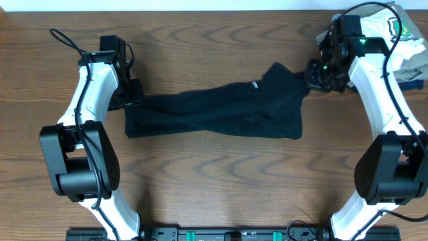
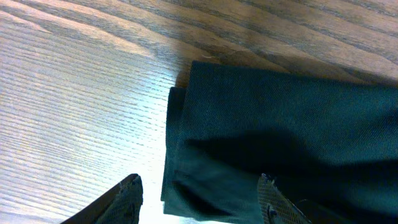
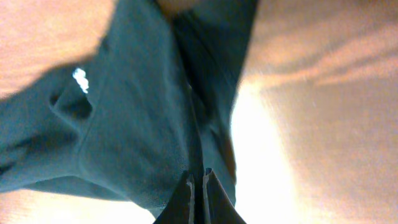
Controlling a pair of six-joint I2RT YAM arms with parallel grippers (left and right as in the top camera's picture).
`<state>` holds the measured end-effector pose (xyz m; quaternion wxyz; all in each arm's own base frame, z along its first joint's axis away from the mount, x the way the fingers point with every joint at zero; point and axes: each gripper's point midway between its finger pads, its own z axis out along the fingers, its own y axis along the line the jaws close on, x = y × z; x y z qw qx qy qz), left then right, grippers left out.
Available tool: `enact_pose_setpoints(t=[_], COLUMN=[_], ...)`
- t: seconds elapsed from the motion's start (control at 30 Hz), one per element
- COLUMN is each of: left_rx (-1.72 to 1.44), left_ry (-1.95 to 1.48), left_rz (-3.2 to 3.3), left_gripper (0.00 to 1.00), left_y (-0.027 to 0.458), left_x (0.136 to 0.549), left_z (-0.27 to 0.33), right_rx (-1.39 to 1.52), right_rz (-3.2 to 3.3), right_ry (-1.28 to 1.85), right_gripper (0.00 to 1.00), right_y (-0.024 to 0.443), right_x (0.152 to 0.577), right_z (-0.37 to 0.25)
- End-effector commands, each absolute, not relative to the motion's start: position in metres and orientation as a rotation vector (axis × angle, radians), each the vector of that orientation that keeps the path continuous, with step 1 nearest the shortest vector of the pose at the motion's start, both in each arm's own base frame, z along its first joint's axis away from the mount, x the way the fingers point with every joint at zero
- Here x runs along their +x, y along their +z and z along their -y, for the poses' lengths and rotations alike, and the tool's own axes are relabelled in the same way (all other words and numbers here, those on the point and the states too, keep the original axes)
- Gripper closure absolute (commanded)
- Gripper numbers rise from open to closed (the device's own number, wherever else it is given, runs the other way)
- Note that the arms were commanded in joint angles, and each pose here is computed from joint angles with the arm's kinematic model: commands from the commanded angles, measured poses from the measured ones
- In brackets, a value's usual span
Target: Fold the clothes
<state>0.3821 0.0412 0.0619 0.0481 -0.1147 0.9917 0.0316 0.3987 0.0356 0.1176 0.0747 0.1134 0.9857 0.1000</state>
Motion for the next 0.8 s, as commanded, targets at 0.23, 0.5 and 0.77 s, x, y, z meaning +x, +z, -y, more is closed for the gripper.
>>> enact_pose_setpoints(t=[0.23, 0.5, 0.77], left_rx=[-0.371, -0.39, -0.477], left_ry=[0.119, 0.111, -0.25], left_rz=[-3.017, -3.043, -3.078], left_gripper=[0.39, 0.39, 0.31], left_y=[0.065, 0.064, 0.052], left_x=[0.381, 0.373, 0.361], left_z=[-0.045, -0.048, -0.041], right_rx=[0.325, 0.221, 0.01], right_rz=[-3.065, -2.994, -2.915], right_ry=[0.115, 0.192, 0.274], right_gripper=[0.63, 0.31, 0.21], right_y=[0.116, 0.135, 0.159], right_x=[0.371, 0.39, 0.405], right_z=[-0.014, -0.022, -0.046])
